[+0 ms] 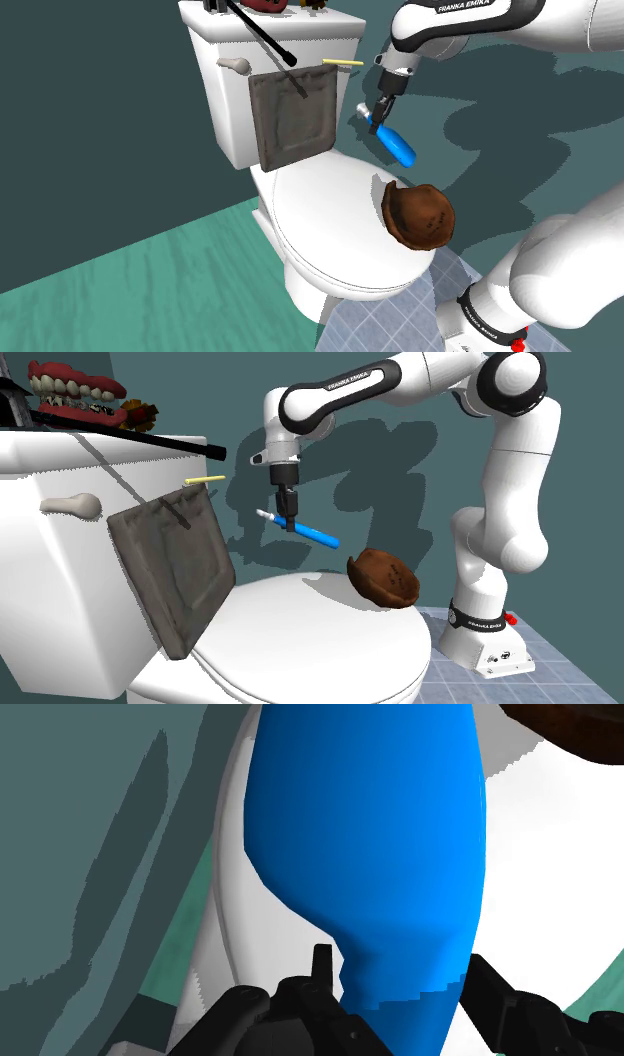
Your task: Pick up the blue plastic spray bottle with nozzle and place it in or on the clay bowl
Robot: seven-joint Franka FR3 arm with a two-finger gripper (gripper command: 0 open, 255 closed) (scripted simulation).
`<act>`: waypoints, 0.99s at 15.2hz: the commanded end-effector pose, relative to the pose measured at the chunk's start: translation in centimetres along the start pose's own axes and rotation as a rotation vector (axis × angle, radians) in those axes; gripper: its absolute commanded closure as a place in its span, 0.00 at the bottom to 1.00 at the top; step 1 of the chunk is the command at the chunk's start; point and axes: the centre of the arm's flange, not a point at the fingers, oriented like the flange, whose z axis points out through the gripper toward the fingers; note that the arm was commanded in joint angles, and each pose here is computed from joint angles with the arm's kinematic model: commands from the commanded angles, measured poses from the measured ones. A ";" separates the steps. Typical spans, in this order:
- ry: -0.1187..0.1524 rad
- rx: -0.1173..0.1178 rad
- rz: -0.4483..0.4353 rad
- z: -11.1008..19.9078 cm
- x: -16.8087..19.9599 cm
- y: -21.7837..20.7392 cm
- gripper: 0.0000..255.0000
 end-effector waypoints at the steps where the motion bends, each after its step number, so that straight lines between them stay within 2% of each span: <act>1: 0.000 0.000 0.000 -1.0 -0.1 -0.2 1.00; 4: 0.000 0.000 0.000 -2.4 -0.1 -0.5 1.00; 15: 0.000 0.000 0.000 -0.9 -10.1 -10.9 1.00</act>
